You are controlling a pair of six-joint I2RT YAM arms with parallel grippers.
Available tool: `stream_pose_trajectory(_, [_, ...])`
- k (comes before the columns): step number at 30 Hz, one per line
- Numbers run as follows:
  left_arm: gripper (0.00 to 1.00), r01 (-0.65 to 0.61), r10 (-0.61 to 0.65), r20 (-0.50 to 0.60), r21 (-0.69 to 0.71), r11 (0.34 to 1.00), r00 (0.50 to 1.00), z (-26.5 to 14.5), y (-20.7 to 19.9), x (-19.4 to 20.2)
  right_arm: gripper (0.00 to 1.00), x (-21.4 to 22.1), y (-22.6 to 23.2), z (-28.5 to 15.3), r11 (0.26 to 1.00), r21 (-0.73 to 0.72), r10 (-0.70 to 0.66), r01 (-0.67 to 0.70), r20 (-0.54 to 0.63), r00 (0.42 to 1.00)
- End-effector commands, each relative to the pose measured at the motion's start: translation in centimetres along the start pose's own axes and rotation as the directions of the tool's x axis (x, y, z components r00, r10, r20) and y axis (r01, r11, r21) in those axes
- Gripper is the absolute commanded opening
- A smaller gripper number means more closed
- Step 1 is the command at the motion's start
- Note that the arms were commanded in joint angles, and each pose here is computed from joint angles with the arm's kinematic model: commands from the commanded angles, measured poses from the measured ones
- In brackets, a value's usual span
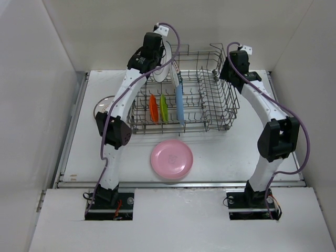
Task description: Unload the plates from the dish rack
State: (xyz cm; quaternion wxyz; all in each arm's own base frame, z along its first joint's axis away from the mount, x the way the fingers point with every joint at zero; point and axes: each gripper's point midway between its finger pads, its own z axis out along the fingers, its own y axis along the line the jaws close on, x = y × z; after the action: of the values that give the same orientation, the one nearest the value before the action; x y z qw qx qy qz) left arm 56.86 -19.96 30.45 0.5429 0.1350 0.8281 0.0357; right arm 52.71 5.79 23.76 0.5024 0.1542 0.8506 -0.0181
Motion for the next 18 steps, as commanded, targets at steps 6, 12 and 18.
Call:
stream_pose_trajectory(6, [0.00,0.063,-0.036,0.271,-0.090,0.994,0.962,-6.5,4.3,-9.6,0.62,0.6,-0.8,-1.3,1.000,0.014,-0.021,0.022,-0.032,0.999])
stream_pose_trajectory(12, [0.00,0.062,-0.013,0.290,-0.162,0.985,0.957,-8.9,7.8,-10.6,0.62,-0.5,-0.2,-2.5,1.000,0.008,-0.019,0.019,0.002,1.000])
stream_pose_trajectory(18, [0.00,0.131,-0.062,0.314,-0.205,0.970,0.948,-12.1,11.8,-11.3,0.65,-3.1,1.1,-4.5,1.000,-0.010,-0.027,0.028,0.072,0.997])
